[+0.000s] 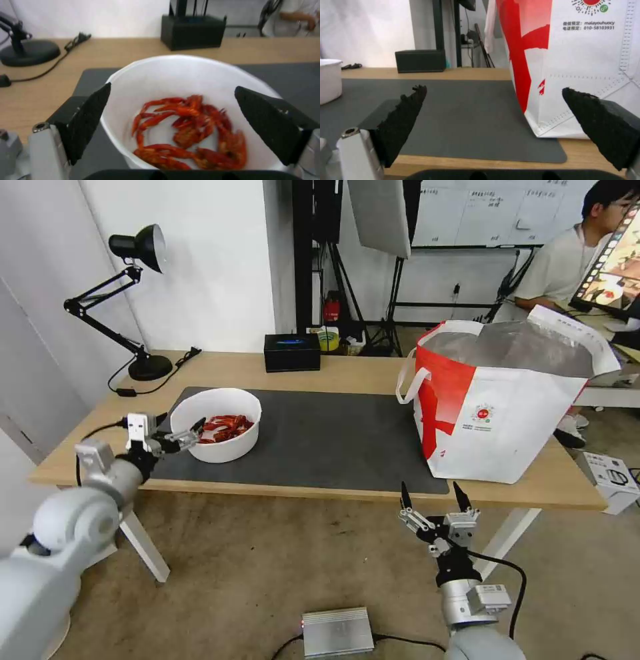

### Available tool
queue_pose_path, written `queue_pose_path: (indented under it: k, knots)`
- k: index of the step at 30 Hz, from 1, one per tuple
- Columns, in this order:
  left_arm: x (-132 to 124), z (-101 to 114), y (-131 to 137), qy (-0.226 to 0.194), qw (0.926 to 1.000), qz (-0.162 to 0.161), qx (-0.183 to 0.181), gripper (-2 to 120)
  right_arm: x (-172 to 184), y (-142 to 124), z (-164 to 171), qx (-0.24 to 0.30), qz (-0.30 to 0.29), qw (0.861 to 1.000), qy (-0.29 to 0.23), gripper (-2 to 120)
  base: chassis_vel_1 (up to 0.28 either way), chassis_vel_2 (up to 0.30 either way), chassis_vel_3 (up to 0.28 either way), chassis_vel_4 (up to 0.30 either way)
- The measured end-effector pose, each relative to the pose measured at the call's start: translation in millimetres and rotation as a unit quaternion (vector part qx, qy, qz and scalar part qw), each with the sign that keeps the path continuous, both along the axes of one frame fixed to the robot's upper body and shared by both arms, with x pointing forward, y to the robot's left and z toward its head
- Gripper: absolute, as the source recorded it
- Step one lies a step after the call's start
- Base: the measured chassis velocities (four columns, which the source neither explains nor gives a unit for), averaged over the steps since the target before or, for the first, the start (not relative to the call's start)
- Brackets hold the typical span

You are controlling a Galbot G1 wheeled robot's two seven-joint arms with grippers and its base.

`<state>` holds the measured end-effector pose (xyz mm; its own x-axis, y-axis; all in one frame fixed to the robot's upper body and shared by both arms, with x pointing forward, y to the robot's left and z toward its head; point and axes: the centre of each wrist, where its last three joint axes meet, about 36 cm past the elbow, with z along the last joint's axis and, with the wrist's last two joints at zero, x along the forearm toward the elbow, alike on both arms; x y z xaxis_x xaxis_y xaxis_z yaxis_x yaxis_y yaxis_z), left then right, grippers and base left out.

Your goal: Pick up the trash from the table and place it into the takeout bag.

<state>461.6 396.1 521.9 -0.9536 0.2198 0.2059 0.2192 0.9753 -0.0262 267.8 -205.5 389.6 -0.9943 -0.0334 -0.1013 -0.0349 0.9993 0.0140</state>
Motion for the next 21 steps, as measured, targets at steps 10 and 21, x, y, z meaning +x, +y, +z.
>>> queue_pose_path:
  k: [10,21]
  knots:
    - [50,17,31,0.071,0.9974,0.007,-0.002,100,0,0,0,0.0,0.0,1.0,0.0,100,0.0,0.0,0.0,0.0]
    - [52,40,67,0.118,0.9928,0.017,-0.009,100,0,0,0,0.0,0.0,1.0,0.0,100,0.0,0.0,0.0,0.0]
